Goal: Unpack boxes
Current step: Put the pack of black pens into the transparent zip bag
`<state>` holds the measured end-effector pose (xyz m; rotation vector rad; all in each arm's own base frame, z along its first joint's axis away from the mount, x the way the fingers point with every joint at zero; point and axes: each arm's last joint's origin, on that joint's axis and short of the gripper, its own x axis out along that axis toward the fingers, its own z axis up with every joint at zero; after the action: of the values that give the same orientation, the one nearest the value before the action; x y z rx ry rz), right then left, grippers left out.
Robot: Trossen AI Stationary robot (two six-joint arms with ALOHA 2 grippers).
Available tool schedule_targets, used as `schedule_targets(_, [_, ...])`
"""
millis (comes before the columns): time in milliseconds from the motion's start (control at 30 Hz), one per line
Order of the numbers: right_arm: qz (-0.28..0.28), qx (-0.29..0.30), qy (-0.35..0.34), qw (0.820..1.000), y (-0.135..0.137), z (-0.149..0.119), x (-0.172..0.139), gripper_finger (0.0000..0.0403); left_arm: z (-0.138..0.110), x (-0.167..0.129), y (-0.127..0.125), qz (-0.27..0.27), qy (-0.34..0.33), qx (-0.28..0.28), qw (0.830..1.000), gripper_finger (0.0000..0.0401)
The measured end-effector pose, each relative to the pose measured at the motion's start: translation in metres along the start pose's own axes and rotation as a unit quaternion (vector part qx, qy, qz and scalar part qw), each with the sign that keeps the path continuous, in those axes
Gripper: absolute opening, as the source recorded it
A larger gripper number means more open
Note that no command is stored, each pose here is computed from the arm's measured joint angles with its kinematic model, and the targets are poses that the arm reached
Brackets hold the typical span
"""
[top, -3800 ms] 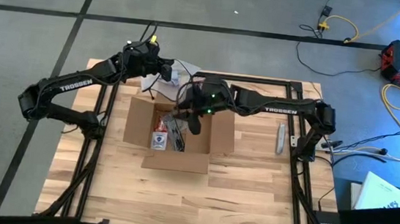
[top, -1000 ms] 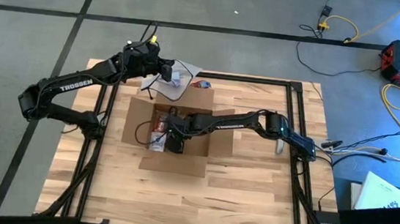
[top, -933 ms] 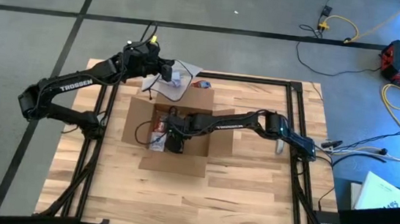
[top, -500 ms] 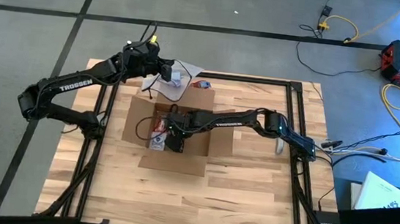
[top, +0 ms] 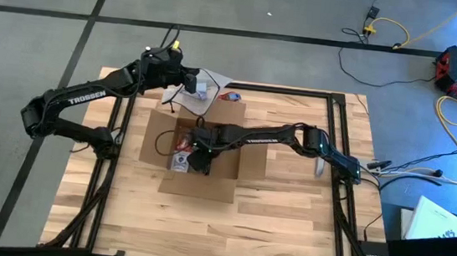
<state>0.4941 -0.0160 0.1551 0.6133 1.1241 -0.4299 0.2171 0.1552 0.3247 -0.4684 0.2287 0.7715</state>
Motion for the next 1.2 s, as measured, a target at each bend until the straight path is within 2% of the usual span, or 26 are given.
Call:
schedule_targets(233, [-0.002, -0.027, 0.003, 1.000, 0.009, 0.011, -0.028, 0.0028, 0.000, 0.000, 0.000, 0.000, 0.000, 0.000, 1.000, 0.0000])
schedule_targets(300, [0.003, -0.036, -0.004, 0.999, 0.012, 0.015, -0.036, 0.0012, 0.000, 0.000, 0.000, 0.000, 0.000, 0.000, 1.000, 0.0000])
schedule_targets(533, [0.011, -0.043, -0.022, 0.999, 0.020, 0.025, -0.061, 0.0017, 0.000, 0.000, 0.000, 0.000, 0.000, 0.004, 1.000, 0.0000])
schedule_targets(933, [-0.030, -0.087, -0.052, 0.994, 0.027, 0.028, -0.103, 0.0007, 0.000, 0.000, 0.000, 0.000, 0.000, 0.004, 1.000, 0.0000])
schedule_targets(1067, [-0.032, -0.073, -0.060, 0.995, 0.025, 0.026, -0.127, 0.0007, 0.000, 0.000, 0.000, 0.000, 0.000, 0.004, 1.000, 0.0000])
schedule_targets(1200, [-0.001, -0.047, -0.060, 0.997, 0.024, 0.024, -0.153, 0.0006, 0.000, 0.000, 0.000, 0.000, 0.000, 0.004, 1.000, 0.0000])
